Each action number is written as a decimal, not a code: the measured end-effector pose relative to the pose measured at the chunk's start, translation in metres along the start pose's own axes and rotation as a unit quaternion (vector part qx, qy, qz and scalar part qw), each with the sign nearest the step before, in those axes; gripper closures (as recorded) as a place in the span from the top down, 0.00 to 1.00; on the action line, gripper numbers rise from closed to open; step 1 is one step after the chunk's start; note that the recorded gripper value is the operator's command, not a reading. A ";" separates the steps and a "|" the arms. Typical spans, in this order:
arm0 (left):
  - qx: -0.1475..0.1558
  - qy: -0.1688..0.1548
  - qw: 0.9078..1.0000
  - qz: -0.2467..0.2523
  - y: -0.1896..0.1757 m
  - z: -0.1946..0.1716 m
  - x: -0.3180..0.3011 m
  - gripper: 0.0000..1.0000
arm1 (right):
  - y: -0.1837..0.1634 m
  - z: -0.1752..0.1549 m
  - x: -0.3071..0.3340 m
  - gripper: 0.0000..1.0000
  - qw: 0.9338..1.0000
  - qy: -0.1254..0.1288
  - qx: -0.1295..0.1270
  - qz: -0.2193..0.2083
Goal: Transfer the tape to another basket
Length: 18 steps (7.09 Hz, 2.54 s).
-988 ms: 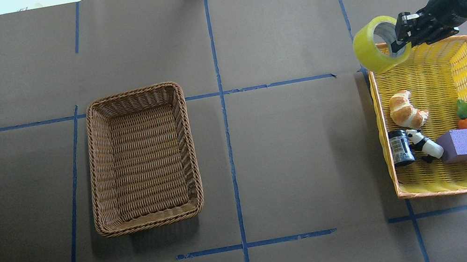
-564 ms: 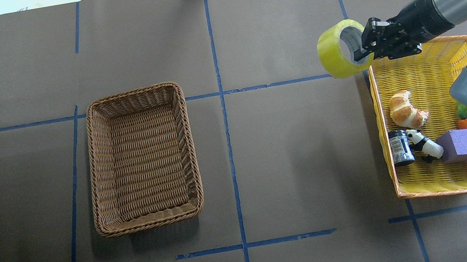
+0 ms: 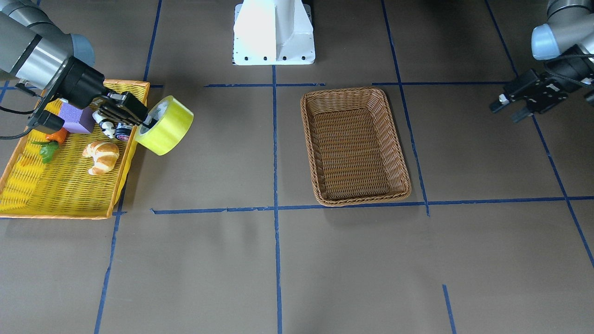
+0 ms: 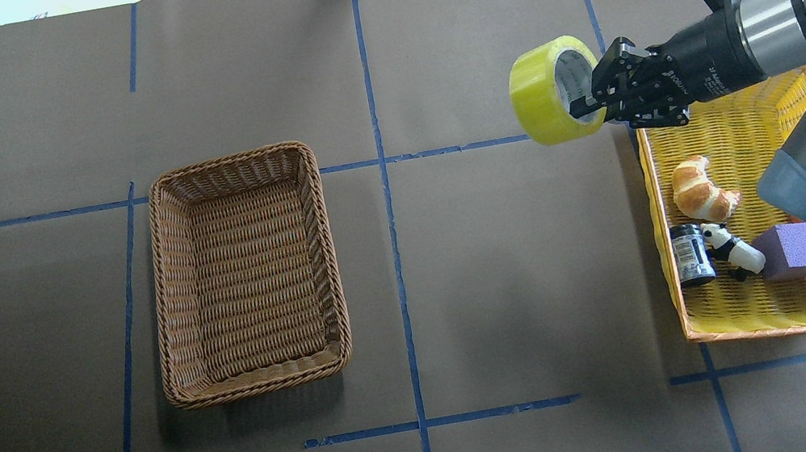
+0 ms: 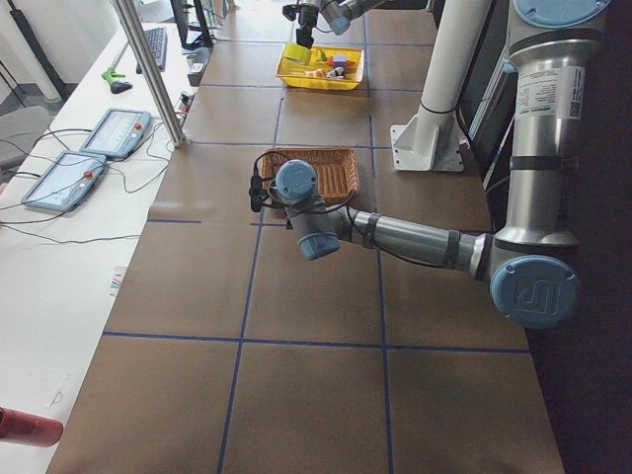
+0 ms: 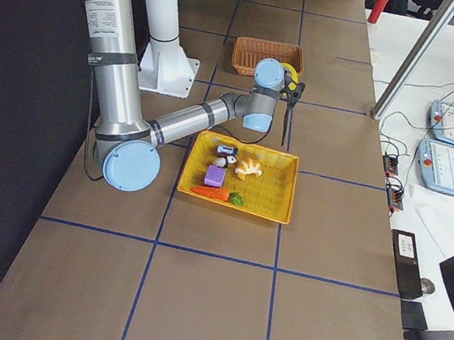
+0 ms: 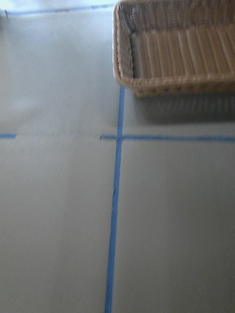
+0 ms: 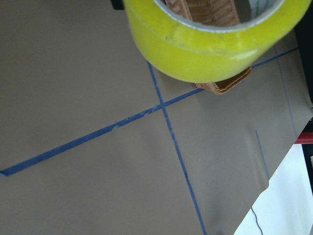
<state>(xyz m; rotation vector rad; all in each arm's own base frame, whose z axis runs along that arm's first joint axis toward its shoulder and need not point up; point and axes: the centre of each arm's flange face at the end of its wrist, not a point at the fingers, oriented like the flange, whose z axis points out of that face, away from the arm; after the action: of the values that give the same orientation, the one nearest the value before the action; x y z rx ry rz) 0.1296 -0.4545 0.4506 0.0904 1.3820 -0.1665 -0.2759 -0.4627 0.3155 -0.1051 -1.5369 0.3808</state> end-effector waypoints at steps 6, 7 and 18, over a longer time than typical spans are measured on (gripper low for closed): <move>-0.051 0.203 0.975 -0.075 0.065 0.029 0.086 1.00 | 0.071 0.013 -0.007 0.00 0.981 -0.187 -0.057 0.017; -0.056 0.249 0.963 -0.080 0.077 0.039 0.100 1.00 | 0.079 0.014 -0.009 0.00 0.977 -0.202 -0.067 0.011; -0.150 0.472 0.859 -0.131 0.173 0.150 0.293 1.00 | 0.206 0.061 -0.038 0.00 0.943 -0.248 -0.221 -0.009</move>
<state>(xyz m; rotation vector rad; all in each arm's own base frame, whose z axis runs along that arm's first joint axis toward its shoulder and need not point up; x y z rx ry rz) 0.3571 -0.3274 0.1854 -0.3272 2.3917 -0.1309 -0.3713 -0.2916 0.2194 -0.3670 -2.1054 0.0337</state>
